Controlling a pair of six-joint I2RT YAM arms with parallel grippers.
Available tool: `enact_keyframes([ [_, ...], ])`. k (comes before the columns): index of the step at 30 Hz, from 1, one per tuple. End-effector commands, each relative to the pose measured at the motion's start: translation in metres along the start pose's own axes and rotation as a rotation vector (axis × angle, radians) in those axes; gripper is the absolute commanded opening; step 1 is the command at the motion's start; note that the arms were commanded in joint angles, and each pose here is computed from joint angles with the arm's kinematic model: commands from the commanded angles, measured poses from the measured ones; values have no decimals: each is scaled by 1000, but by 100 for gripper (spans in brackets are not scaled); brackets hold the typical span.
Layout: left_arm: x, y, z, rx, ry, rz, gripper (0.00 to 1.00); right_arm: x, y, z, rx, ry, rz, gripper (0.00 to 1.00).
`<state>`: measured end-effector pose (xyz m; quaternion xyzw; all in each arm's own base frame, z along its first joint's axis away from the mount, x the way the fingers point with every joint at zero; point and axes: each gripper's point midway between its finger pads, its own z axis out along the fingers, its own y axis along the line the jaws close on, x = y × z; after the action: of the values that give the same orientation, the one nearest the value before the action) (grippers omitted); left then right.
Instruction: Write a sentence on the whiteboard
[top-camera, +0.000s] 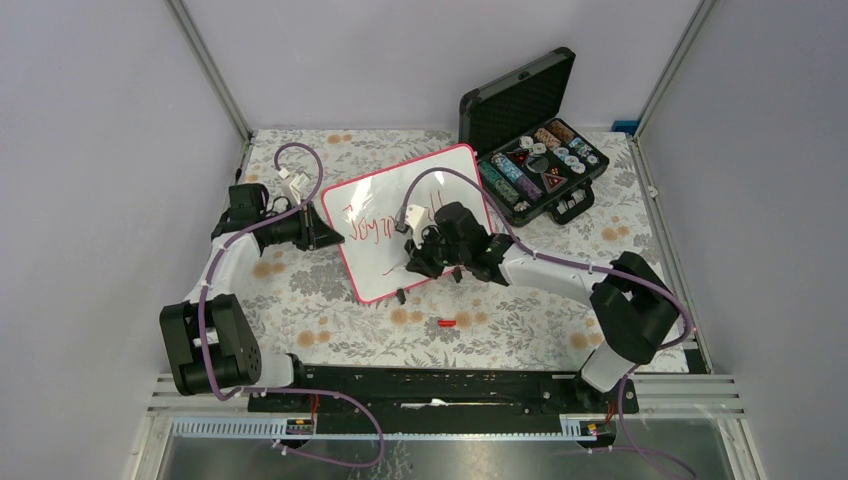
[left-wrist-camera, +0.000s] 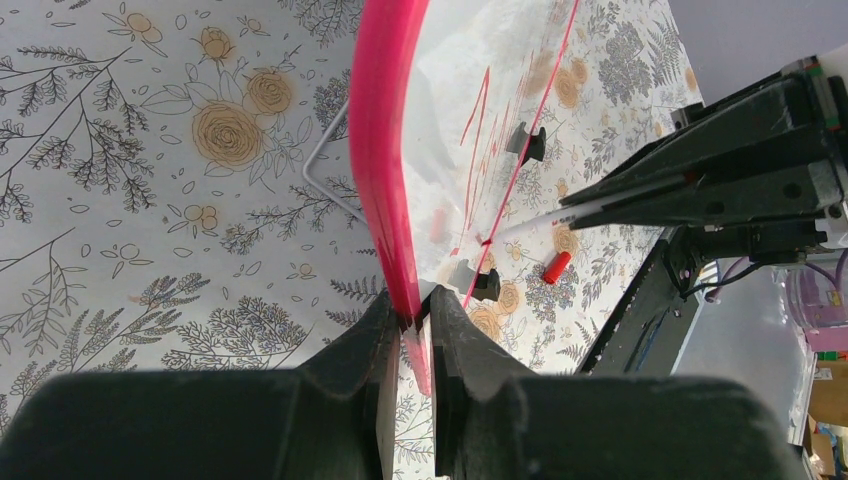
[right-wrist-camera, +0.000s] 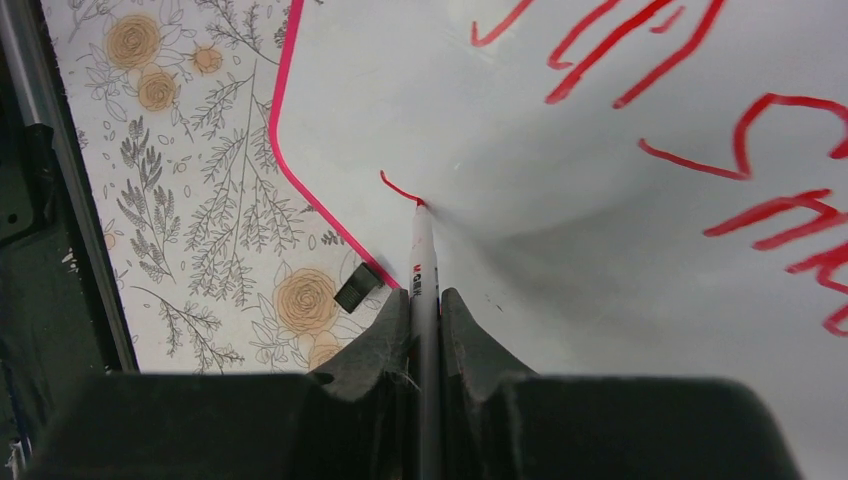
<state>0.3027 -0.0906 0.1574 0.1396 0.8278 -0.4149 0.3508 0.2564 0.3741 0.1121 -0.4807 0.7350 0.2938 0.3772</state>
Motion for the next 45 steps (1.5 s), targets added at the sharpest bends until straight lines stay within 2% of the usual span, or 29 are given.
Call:
enact_keyframes([
  [1, -8, 8, -1, -33, -25, 75, 0, -16, -26, -20, 84, -42, -21, 0],
  [10, -10, 7, -1, -33, -27, 76, 0, -36, -2, -32, -33, -85, -37, 0],
  [27, -10, 7, -1, -33, -28, 76, 0, -55, -17, -18, 17, -120, -30, 0],
  [45, -11, 7, -2, -34, -29, 80, 0, -32, -20, -9, 30, -73, -10, 0],
])
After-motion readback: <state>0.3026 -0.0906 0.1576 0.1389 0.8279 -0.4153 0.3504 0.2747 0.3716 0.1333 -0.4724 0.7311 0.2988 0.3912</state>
